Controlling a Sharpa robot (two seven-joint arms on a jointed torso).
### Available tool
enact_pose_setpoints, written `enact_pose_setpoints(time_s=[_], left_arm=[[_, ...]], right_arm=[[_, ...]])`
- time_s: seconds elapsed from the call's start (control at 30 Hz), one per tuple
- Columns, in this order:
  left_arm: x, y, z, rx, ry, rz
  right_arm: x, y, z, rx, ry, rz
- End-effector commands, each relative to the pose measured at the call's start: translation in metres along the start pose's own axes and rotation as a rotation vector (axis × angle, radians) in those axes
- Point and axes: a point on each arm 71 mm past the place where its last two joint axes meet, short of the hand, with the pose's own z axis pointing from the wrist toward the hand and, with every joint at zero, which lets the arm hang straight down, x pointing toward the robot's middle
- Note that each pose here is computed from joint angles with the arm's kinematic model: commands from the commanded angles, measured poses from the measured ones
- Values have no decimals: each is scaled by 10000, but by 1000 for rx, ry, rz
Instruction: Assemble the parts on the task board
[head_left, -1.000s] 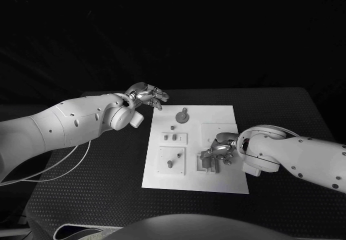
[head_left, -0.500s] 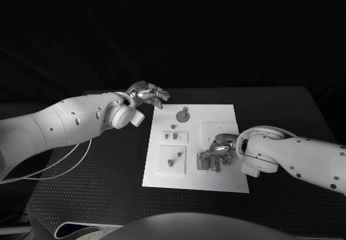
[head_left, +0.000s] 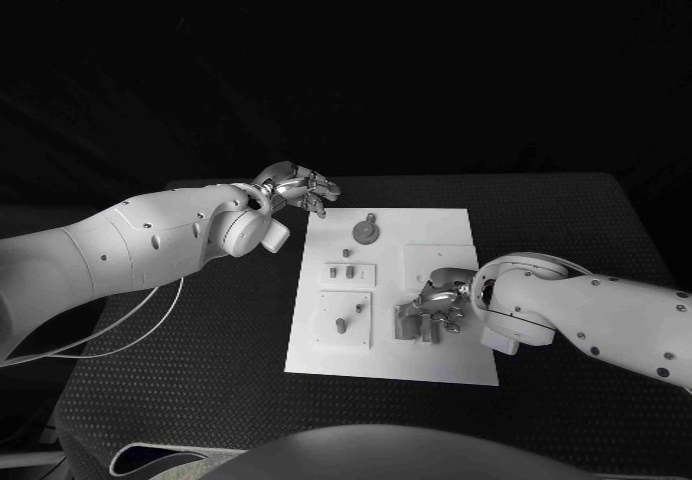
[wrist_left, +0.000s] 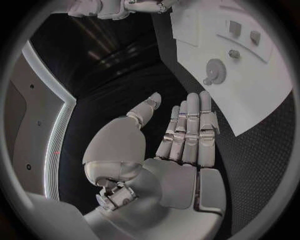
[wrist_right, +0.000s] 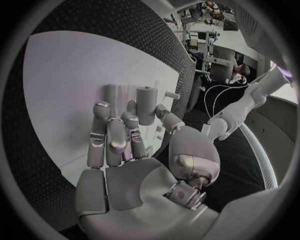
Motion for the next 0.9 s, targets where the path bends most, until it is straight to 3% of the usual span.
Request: enact_pose_setpoints(time_s=[0.03,0.9], left_arm=[[19,-18,4,7,13,-8],[14,-16,2,6,11,-8]], right_arm=[[17,-13,13,4,4,-12],[61,-3,31,5,35,-29]])
